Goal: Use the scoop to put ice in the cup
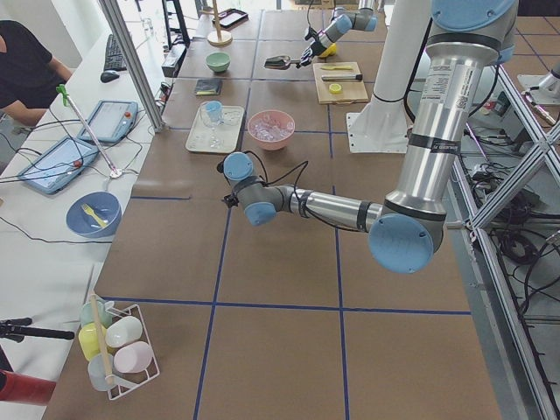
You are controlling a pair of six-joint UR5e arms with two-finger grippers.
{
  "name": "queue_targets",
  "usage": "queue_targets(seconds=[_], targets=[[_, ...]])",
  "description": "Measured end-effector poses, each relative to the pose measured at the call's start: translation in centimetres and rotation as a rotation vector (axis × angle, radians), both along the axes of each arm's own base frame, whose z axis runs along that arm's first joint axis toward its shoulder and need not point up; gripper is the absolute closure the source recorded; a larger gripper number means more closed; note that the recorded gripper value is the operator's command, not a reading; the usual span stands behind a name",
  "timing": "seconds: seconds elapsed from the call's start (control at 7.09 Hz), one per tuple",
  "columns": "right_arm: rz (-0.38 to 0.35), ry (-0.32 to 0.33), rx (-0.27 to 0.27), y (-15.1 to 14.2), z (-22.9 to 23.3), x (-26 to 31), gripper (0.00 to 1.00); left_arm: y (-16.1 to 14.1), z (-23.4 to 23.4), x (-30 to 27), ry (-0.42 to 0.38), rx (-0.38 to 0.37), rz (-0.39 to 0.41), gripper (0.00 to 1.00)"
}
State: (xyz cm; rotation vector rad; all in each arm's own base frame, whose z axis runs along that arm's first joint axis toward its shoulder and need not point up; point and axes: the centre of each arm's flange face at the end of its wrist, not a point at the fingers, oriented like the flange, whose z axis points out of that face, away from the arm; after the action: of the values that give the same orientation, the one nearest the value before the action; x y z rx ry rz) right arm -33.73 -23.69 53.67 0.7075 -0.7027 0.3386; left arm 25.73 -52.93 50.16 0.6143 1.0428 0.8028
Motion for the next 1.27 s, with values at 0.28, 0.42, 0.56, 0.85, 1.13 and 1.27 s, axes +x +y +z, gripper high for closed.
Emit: queue_targets(seconds=[0.28, 0.42, 0.56, 0.85, 1.13, 1.27], targets=[[-0.014, 0.006, -0.002, 0.5, 0.4, -0.4, 0.16, -0.2, 0.0, -0.4, -0.001, -0.003, -0.007, 0.00], [-0.018, 0.007, -0.004, 0.6, 0.5, -0.4, 0.00, -0.2, 0.1, -0.5, -0.002, -0.004, -0.009, 0.00], [-0.019, 0.005, -0.004, 0.6, 0.4, -0.4, 0.00, -0.3, 0.2, -0.7, -0.004, -0.006, -0.012, 0.00], [-0.043, -0.009, -0.014, 0.7, -0.6, -0.4, 0.00, -0.7, 0.6, -1.6, -0.014, -0.019, -0.033, 0.00], [-0.104, -0.022, -0.030, 0.5, -2.9, 0.6, 0.00, -2.2, 1.8, -4.2, -0.066, -0.096, -0.092, 0.00], [-0.124, -0.009, -0.039, -0.4, -3.3, 1.7, 0.00, -3.1, 2.5, -6.0, -0.098, -0.132, -0.135, 0.00]])
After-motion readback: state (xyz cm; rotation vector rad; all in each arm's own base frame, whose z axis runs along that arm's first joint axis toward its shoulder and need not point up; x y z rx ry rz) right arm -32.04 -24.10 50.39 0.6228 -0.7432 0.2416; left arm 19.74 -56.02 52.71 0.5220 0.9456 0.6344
